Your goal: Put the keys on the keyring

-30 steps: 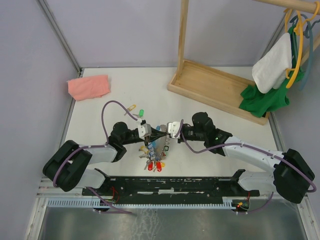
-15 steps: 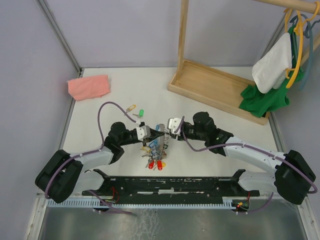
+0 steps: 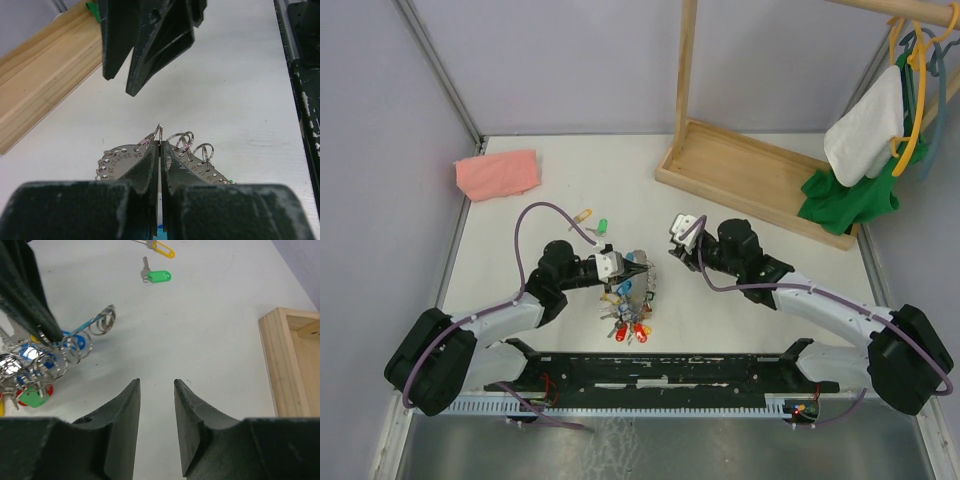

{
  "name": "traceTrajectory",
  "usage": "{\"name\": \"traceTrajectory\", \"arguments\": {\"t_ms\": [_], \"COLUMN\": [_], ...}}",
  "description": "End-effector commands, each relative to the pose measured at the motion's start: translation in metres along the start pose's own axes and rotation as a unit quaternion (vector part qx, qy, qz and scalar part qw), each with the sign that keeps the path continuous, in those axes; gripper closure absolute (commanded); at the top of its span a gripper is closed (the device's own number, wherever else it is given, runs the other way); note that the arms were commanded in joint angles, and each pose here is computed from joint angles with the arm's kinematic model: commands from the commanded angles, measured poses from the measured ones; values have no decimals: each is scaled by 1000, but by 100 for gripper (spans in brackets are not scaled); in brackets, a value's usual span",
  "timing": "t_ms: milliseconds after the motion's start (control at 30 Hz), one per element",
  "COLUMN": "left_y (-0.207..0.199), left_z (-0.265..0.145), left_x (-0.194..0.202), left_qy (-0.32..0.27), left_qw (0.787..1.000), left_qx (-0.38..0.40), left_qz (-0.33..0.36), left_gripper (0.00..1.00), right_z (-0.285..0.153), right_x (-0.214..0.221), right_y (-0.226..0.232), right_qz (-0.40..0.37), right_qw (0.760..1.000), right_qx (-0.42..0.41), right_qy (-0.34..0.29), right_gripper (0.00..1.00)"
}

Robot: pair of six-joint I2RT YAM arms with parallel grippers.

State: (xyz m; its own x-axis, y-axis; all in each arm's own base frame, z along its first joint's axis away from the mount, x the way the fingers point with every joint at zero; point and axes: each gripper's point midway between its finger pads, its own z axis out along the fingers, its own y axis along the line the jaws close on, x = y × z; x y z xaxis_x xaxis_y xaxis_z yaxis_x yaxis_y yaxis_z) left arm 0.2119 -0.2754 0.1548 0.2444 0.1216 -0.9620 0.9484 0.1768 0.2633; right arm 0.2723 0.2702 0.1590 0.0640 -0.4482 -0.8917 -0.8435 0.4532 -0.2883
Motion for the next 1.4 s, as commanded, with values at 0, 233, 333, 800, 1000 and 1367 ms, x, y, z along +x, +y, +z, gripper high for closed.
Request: {"name": "traceTrajectory", "arguments": {"t_ms": [0, 233, 333, 800, 1000, 1367], "left_y": [18, 24, 23, -2, -11, 3], "left_z": [5, 5, 5, 5, 5, 8], "left_x": [-21, -23, -26, -31, -31, -24], "left_qy": [-16, -8, -11, -32, -35, -10], "left_qw": [999, 999, 999, 998, 997, 1000], "left_qx": [-20, -33, -32, 37, 63, 28], "left_qz": [27, 8, 8, 29, 31, 3], "left_gripper": [97, 97, 97, 97, 97, 97], "right_z": [-12, -21, -18, 0, 8, -1], "right_x": [-31, -48, -46, -42, -31, -24], "right_y": [20, 59, 69, 67, 61, 59], "right_qz": [-13, -37, -33, -36, -37, -29], "right_qw": [995, 977, 971, 969, 974, 976], "right_qx": [-49, -167, -203, -223, -211, -202], "right_qy": [-88, -131, -121, -97, -77, -75], "right_gripper": [59, 62, 66, 81, 74, 66]}}
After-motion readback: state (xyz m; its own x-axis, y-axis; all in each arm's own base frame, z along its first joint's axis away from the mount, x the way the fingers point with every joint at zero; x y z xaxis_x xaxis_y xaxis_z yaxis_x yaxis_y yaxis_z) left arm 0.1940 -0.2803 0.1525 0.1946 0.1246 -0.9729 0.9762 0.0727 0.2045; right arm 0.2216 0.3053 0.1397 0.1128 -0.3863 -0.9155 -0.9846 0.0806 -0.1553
